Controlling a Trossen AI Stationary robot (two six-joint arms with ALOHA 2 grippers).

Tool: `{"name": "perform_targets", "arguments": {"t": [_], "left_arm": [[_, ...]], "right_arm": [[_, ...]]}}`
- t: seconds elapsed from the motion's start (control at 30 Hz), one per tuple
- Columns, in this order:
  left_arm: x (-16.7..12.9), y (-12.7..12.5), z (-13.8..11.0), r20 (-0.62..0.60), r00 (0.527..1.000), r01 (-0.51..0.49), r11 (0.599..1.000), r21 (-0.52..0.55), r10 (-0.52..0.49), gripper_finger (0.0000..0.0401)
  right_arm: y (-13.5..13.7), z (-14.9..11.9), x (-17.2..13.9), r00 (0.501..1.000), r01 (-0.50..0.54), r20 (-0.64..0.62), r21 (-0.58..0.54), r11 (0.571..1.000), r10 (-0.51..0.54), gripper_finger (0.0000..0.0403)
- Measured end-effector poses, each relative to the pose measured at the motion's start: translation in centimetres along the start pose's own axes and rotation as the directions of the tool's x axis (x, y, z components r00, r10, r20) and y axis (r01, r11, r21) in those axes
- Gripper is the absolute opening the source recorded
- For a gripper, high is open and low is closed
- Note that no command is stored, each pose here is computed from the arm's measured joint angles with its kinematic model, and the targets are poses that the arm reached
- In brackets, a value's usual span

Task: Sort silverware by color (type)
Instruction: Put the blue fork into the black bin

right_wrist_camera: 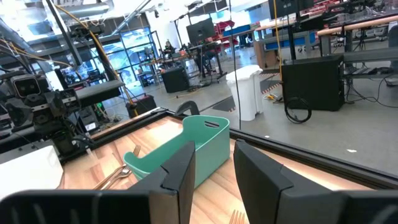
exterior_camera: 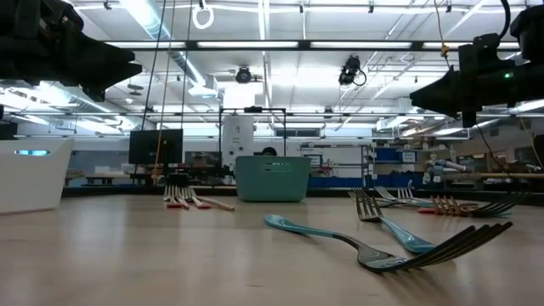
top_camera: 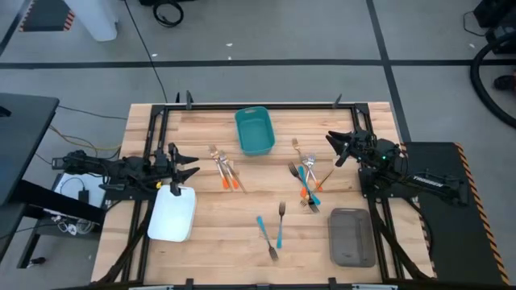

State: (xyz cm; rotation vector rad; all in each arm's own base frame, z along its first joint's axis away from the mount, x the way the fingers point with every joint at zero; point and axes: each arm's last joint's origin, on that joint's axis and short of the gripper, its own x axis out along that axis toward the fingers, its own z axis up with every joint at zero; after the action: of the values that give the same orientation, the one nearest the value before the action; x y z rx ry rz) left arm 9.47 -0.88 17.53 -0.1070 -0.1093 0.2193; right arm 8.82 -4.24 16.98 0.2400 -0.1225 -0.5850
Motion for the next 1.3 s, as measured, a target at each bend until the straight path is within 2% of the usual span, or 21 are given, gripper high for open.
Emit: {"name": "perform_targets", "arguments": {"t": [0.17, 0.4, 0.6, 0.77, 0.93, 1.0, 1.13, 1.3], "left_arm": [[0.0, 0.0, 0.4, 0.036, 0.999, -0.006, 1.0, -0.018, 0.007, 0.0172], [0.0, 0.0, 0.8, 0.077, 0.997, -0.004, 0.999, -0.033, 0.007, 0.0172], [0.0, 0.0, 0.8, 0.077, 0.997, -0.004, 0.999, -0.048, 0.007, 0.0172], [-0.1, 0.2, 1.5, 0.122, 0.992, -0.027, 1.0, -0.001, 0.027, 0.0172], [-0.2, 0.3, 2.6, 0.138, 0.989, -0.046, 0.999, -0.007, 0.047, 0.0172], [-0.2, 0.3, 2.6, 0.131, 0.99, -0.046, 0.999, -0.003, 0.046, 0.0172], [-0.2, 0.4, 2.6, 0.136, 0.989, -0.06, 0.998, -0.007, 0.06, 0.0172], [-0.2, 0.4, 2.7, 0.139, 0.987, -0.073, 0.997, -0.036, 0.078, 0.0172]], "right_arm": [[0.0, 0.1, 0.0, 1.0, -0.002, 0.011, 0.002, 1.0, 0.002, 0.0118], [0.3, 1.5, -0.1, 0.988, -0.004, 0.155, 0.011, 1.0, 0.002, 0.0118], [0.3, 2.0, -0.2, 0.977, 0.016, 0.213, 0.03, 0.999, -0.022, 0.0118], [0.1, 2.0, -0.2, 0.97, 0.068, 0.226, 0.095, 0.993, -0.088, 0.0118], [0.0, 2.0, -0.2, 0.967, 0.07, 0.229, 0.168, 0.983, -0.108, 0.0118], [0.1, 2.0, -0.2, 0.97, 0.047, 0.224, 0.196, 0.98, -0.091, 0.0118], [0.4, 1.7, 0.0, 0.984, -0.057, 0.176, 0.17, 0.984, 0.027, 0.0118], [0.5, 1.3, 0.3, 0.991, -0.072, 0.122, 0.148, 0.986, 0.054, 0.0118]]}}
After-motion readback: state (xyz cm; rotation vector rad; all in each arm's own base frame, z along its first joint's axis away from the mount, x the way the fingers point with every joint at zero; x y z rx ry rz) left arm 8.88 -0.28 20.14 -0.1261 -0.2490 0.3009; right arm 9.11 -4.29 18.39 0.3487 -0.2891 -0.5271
